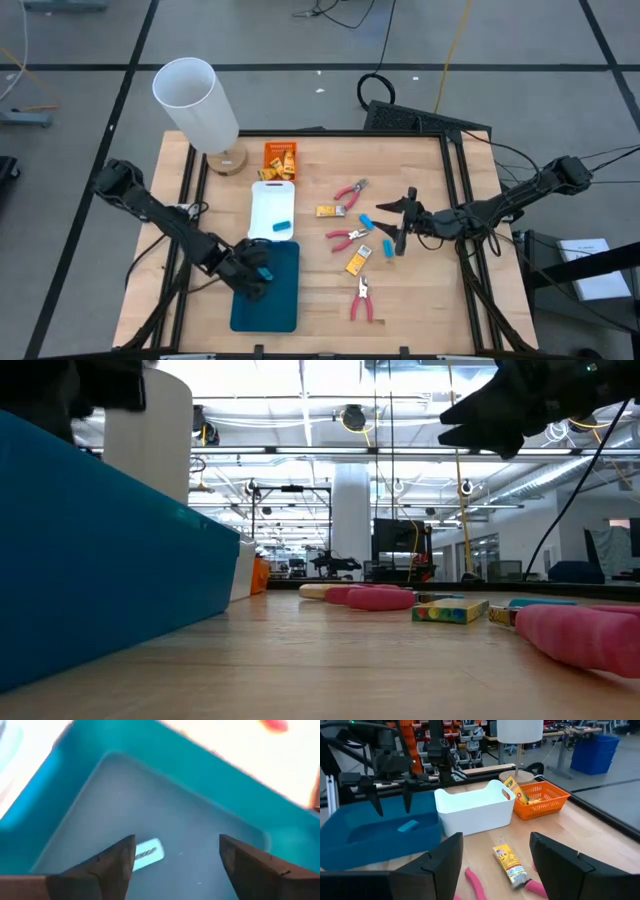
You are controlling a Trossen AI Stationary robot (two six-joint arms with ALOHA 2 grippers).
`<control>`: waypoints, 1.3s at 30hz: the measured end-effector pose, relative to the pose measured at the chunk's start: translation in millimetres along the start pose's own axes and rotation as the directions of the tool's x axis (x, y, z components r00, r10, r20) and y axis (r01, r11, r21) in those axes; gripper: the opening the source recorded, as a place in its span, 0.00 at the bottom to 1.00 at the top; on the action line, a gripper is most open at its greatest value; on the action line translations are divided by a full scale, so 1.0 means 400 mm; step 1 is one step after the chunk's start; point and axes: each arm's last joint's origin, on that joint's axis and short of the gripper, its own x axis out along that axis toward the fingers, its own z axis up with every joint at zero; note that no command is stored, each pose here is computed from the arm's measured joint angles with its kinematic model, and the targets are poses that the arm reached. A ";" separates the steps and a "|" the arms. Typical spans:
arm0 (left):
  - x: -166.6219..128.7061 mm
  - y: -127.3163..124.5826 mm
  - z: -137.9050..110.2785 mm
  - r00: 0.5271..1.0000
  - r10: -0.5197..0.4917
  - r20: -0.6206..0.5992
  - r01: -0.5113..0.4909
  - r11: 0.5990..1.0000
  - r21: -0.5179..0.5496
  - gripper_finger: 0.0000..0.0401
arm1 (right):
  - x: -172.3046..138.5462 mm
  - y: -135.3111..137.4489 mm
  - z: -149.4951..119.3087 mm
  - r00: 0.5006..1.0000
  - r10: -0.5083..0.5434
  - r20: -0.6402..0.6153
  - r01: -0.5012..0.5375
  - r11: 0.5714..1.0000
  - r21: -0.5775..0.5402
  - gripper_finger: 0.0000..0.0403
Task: Pick & Place School Supplies
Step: Put the blue eraser into the white bin
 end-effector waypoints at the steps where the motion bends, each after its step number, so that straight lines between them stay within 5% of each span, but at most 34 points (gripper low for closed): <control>1: -0.010 -0.004 0.006 0.999 -0.024 0.027 0.024 0.999 0.023 0.74 | 0.000 0.000 0.000 1.000 0.000 0.000 0.000 1.000 0.024 0.55; 4: -0.038 -0.023 0.033 0.981 -0.094 0.167 0.073 0.989 0.126 0.76 | 0.000 0.000 -0.009 0.998 0.052 -0.021 -0.050 0.997 0.055 0.55; 8: -0.059 -0.059 0.077 0.899 -0.192 0.394 0.054 0.941 0.335 0.77 | 0.004 0.003 -0.020 0.995 0.088 -0.046 -0.085 0.994 0.063 0.55; 12: -0.048 -0.066 0.119 0.812 -0.455 0.364 0.226 0.822 0.523 0.77 | 0.020 0.015 -0.024 0.988 0.063 -0.138 -0.054 0.996 0.073 0.55; 14: -0.027 -0.040 0.128 0.792 -0.506 0.340 0.263 0.787 0.558 0.77 | 0.034 0.026 -0.019 0.975 0.035 -0.218 -0.022 0.998 0.064 0.55; 17: -0.007 0.004 0.143 0.781 -0.526 0.337 0.297 0.787 0.541 0.77 | 0.060 0.046 -0.013 0.939 -0.033 -0.343 0.035 0.999 0.000 0.55; 22: 0.018 0.068 0.156 0.814 -0.468 0.345 0.296 0.844 0.447 0.77 | 0.096 0.070 -0.020 0.907 -0.089 -0.411 0.054 0.994 -0.096 0.55; 27: 0.012 0.086 0.168 0.797 -0.537 0.275 0.395 0.809 0.436 0.77 | 0.100 0.069 -0.022 0.907 -0.095 -0.411 0.039 0.989 -0.144 0.55; 32: -0.033 0.099 0.176 0.735 -0.660 0.155 0.559 0.719 0.413 0.77 | 0.085 0.061 0.006 0.925 -0.095 -0.367 0.035 0.986 -0.165 0.55; 39: -0.130 0.113 0.170 0.705 -0.687 0.177 0.561 0.692 0.454 0.77 | 0.054 0.039 0.056 0.952 -0.193 -0.238 0.125 0.953 -0.274 0.55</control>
